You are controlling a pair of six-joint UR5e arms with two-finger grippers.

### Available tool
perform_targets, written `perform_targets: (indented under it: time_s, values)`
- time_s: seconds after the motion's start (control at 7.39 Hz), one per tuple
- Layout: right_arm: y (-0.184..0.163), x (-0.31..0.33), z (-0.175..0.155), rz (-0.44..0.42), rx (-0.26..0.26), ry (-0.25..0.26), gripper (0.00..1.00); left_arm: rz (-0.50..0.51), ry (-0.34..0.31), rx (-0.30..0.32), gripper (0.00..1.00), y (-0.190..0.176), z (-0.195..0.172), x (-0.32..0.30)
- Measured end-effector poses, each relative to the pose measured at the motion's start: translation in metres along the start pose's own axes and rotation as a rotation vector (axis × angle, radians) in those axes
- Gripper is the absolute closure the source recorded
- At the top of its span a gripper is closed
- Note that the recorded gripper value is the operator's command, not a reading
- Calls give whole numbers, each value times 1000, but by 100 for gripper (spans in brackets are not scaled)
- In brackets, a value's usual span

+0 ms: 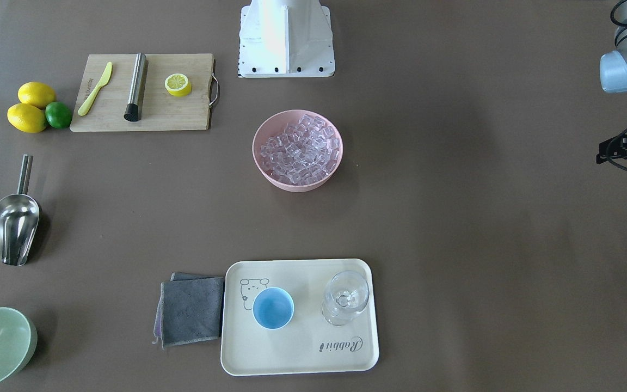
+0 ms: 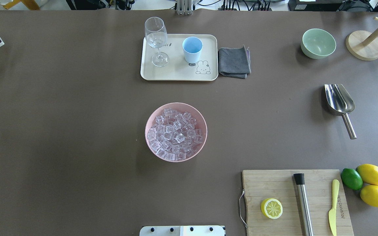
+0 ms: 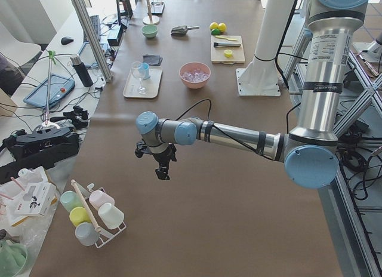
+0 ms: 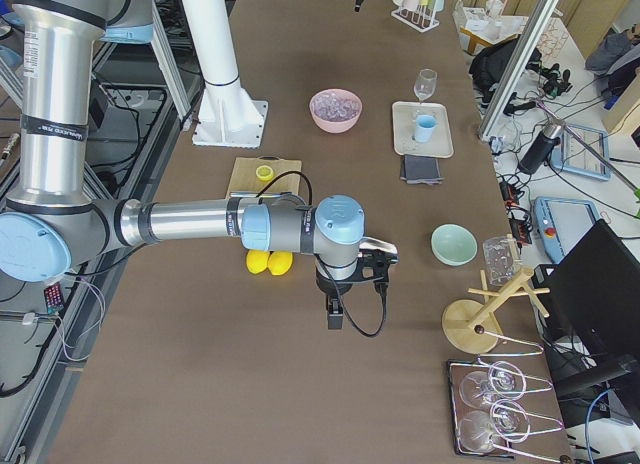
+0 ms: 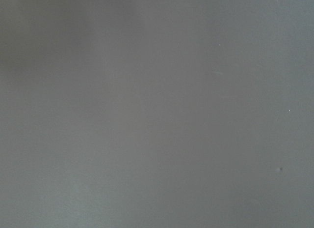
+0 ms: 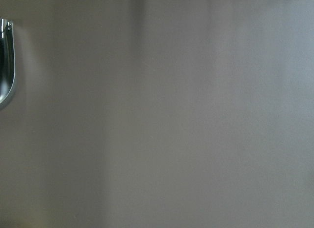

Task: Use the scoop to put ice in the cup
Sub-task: 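Move the left gripper toward the pink bowl while the right approaches the scoop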

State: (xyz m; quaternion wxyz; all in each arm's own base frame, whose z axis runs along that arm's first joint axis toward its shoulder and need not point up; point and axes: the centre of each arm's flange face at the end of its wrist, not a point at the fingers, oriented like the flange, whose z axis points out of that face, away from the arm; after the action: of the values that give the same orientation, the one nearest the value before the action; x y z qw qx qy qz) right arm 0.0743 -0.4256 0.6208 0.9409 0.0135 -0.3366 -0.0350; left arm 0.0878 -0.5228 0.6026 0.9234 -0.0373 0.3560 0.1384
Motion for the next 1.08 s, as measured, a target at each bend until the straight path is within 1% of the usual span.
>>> perform_targets:
  time_s: [0.14,0.41,0.68,0.95,1.08]
  values:
    - [0,0,0,-2,1,-1,0,-21,1,13,1,3,-11,-11]
    - [-2,-3,-4,-9,10,2,0,10,11,-16,1,13,-27,-32]
    - [-4,-4,-6,-14,16,2,0,25,16,-29,1,15,-35,-37]
    - [-3,-6,-7,-12,17,-9,0,60,18,-8,1,12,-44,-25]
    - [-2,-8,-7,-8,18,-28,0,91,17,6,1,8,-50,-11]
